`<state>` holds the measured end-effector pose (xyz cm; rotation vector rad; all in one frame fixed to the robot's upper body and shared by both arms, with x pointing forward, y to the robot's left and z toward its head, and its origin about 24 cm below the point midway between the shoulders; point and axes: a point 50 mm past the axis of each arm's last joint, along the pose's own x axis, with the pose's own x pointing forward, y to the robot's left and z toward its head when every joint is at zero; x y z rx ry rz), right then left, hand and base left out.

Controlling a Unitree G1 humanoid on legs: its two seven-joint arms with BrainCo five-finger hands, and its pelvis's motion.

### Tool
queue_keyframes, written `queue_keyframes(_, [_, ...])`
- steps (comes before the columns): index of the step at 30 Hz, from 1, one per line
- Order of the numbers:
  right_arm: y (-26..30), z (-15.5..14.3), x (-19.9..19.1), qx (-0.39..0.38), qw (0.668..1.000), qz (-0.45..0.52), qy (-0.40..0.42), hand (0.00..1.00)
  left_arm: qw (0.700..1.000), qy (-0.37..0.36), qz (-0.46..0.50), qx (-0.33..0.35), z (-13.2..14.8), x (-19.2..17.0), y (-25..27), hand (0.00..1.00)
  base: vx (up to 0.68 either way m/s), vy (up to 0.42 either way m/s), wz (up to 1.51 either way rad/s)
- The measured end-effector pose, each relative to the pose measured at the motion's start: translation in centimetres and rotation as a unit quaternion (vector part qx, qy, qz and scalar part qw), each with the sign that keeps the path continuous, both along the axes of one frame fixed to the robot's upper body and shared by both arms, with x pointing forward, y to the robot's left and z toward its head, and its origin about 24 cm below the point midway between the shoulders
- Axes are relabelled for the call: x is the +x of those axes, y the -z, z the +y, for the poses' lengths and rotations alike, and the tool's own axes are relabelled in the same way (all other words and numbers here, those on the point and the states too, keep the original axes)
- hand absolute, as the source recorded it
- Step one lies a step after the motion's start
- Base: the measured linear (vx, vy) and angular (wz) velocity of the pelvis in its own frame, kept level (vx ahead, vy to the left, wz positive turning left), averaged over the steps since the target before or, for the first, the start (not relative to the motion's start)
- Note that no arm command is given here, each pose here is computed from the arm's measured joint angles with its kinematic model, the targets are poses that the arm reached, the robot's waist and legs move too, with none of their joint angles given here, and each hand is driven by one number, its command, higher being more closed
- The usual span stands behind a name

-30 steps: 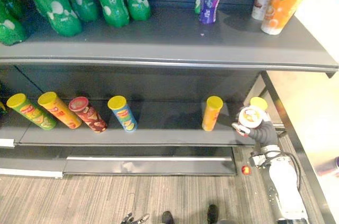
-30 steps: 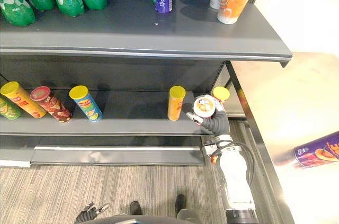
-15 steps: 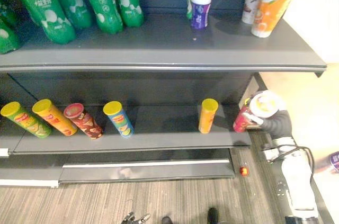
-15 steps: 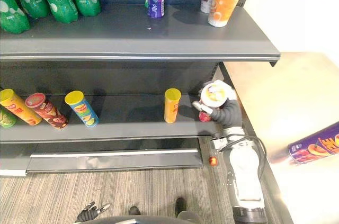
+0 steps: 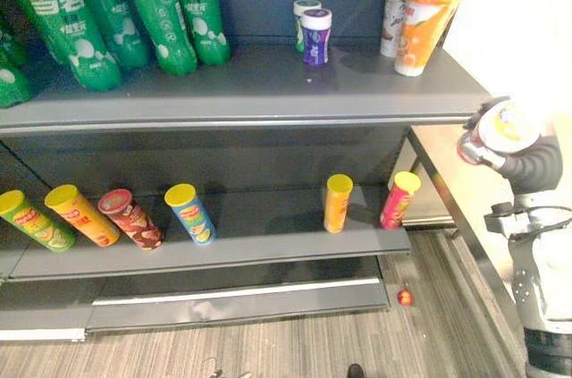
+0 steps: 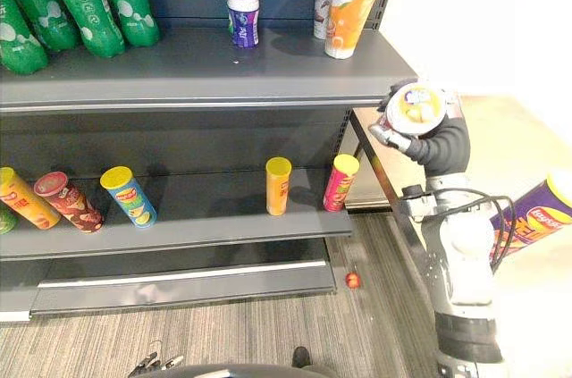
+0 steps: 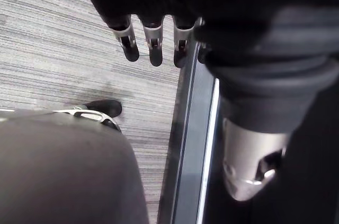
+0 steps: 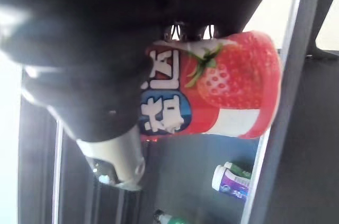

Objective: Put the gum and the chips on the shelf.

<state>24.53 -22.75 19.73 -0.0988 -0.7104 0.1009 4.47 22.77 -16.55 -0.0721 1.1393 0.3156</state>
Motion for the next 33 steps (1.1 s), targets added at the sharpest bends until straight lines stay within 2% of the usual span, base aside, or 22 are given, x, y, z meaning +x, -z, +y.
queue_keyframes(9, [-3.3, 2.3, 6.2, -0.063, 0.991, 0.067, -0.098, 1.00, 0.999, 0.042, 0.024, -0.006, -0.1, -0.4, 0.1, 0.00, 0.00, -0.002, 0.00])
queue_keyframes(13, [-5.5, 3.2, 7.7, -0.090, 0.987, 0.071, -0.115, 1.00, 0.998, 0.052, 0.028, -0.009, -0.2, -0.4, 0.1, 0.00, 0.00, 0.000, 0.00])
queue_keyframes(24, [-7.4, 5.7, 10.3, -0.083, 0.982, 0.096, -0.137, 1.00, 0.997, 0.066, 0.038, -0.013, -0.3, 0.0, 0.2, 0.00, 0.00, 0.000, 0.00])
queue_keyframes(33, [-6.3, 9.6, 10.9, -0.074, 0.970, 0.122, -0.195, 1.00, 0.997, 0.067, 0.041, -0.013, -0.2, 0.2, 0.2, 0.00, 0.00, 0.000, 0.01])
